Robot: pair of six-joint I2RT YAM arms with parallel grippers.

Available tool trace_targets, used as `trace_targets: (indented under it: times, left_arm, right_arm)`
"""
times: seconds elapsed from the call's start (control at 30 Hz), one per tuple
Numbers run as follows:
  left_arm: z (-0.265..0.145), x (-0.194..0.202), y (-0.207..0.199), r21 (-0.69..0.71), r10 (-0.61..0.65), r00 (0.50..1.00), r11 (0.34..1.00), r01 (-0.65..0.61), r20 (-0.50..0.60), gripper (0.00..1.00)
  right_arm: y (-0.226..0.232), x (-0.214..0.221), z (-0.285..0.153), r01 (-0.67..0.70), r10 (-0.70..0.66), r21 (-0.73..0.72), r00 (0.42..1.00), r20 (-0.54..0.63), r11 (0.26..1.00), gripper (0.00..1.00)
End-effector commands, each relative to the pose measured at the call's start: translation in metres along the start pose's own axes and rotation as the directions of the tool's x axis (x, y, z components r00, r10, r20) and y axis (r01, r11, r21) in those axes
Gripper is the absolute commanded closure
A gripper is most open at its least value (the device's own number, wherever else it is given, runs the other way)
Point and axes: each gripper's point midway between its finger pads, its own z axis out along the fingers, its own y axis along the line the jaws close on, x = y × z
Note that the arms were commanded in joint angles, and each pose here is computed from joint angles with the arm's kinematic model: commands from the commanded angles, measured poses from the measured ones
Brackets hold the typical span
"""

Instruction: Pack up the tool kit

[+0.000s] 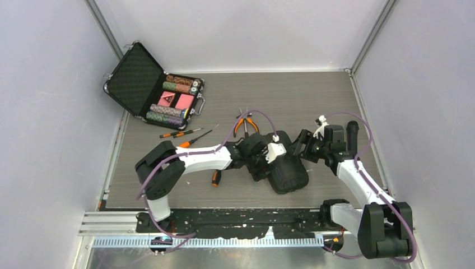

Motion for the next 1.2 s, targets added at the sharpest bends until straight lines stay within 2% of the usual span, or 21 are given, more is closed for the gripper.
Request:
trace_targets:
  times: [0.0,0.13,0.37,0.6,0.93,1.17]
  left_arm:
    - [0.005,-0.012,-0.009,0.054,-0.004,1.000,0.999,0.003,0.025,0.35]
    - [0.009,-0.011,-0.008,0.049,-0.015,1.000,0.999,0.014,0.026,0.41]
    - [0.004,-0.014,-0.006,0.036,-0.010,0.999,0.999,0.009,0.046,0.69]
    - [-0.030,-0.023,-0.003,-0.007,0.007,0.995,1.000,-0.007,0.096,0.90]
    - [-0.082,-0.051,-0.002,-0.045,0.036,0.986,0.999,-0.029,0.162,0.92]
    - [-0.092,-0.092,0.002,-0.058,0.053,0.978,0.997,-0.042,0.201,0.91]
  right_arm:
    - [0.012,-0.007,-0.005,0.012,-0.010,-0.045,0.999,0.042,0.999,0.26]
    - [0.013,-0.011,-0.008,0.027,-0.025,-0.039,0.998,0.054,0.999,0.26]
    - [0.012,-0.011,-0.009,0.040,-0.038,-0.033,0.998,0.053,0.999,0.27]
    - [0.014,-0.011,-0.013,0.054,-0.053,-0.032,0.997,0.057,0.998,0.28]
    - [0.027,-0.019,-0.032,0.102,-0.097,-0.045,0.990,0.102,0.994,0.28]
    - [0.046,-0.059,-0.075,0.172,-0.172,0.025,0.949,0.266,0.985,0.24]
